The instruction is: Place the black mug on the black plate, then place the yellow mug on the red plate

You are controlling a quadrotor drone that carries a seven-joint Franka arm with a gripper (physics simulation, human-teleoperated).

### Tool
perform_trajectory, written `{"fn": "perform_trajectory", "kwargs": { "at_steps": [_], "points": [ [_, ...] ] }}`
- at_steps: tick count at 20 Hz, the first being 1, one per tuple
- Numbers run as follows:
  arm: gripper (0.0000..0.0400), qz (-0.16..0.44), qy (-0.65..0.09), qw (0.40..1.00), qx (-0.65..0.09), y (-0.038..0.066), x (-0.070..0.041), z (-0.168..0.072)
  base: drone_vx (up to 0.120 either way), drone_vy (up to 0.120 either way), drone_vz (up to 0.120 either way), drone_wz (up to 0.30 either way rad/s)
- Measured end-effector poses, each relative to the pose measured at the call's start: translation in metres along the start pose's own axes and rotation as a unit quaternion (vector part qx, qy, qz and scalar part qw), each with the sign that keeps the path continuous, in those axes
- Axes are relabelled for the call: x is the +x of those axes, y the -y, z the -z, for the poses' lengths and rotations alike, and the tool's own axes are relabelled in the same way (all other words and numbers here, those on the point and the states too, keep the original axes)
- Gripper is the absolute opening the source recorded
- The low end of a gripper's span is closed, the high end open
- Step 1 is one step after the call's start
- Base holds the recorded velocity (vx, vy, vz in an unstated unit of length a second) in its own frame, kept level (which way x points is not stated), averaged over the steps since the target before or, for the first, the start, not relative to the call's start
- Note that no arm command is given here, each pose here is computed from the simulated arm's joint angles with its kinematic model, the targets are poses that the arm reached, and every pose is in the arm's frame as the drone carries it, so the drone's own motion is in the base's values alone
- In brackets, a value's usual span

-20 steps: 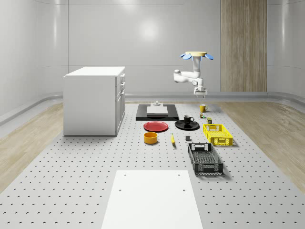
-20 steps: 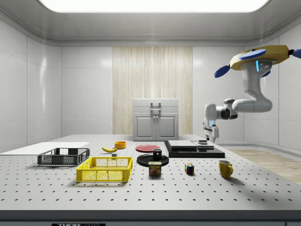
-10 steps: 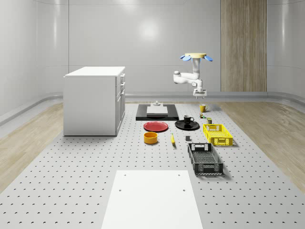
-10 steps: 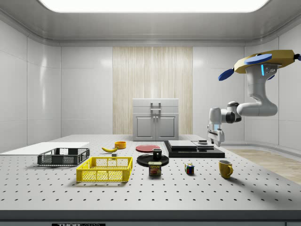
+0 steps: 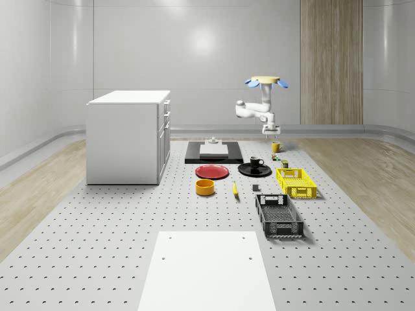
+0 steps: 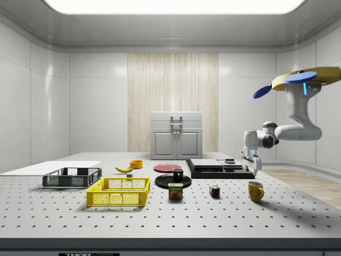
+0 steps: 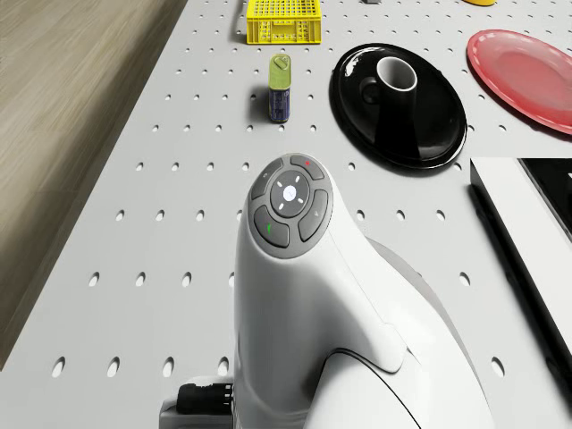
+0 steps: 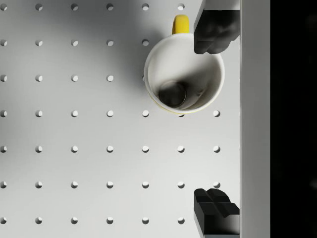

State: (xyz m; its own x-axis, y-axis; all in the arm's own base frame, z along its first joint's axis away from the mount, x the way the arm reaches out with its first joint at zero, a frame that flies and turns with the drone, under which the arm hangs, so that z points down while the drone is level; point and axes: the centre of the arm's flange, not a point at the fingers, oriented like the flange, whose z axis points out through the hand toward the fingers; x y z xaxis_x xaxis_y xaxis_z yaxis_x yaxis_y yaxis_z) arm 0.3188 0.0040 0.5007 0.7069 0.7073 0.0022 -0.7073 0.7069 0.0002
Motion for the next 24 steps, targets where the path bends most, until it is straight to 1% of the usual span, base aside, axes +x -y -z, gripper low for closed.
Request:
{"fn": "perform_trajectory", "kwargs": {
  "at_steps": [1,5,13,20,22,24],
  "points": [
    [0.04,0.0,0.0,1.0,0.0,0.0,0.0,0.0,-0.08,0.0,0.0,0.0],
    [0.04,0.0,0.0,1.0,0.0,0.0,0.0,-0.002,0.0,0.0,0.0,0.0],
    [0.04,0.0,0.0,1.0,0.0,0.0,0.0,-0.029,0.0,0.0,0.0,0.0],
    [0.04,0.0,0.0,1.0,0.0,0.006,-0.006,-0.041,0.0,0.0,0.0,0.0],
    [0.04,0.0,0.0,1.0,0.0,0.007,-0.007,-0.042,0.0,0.0,0.0,0.0],
    [0.04,0.0,0.0,1.0,0.0,0.01,-0.005,-0.043,0.0,0.0,0.0,0.0]
  ]
}}
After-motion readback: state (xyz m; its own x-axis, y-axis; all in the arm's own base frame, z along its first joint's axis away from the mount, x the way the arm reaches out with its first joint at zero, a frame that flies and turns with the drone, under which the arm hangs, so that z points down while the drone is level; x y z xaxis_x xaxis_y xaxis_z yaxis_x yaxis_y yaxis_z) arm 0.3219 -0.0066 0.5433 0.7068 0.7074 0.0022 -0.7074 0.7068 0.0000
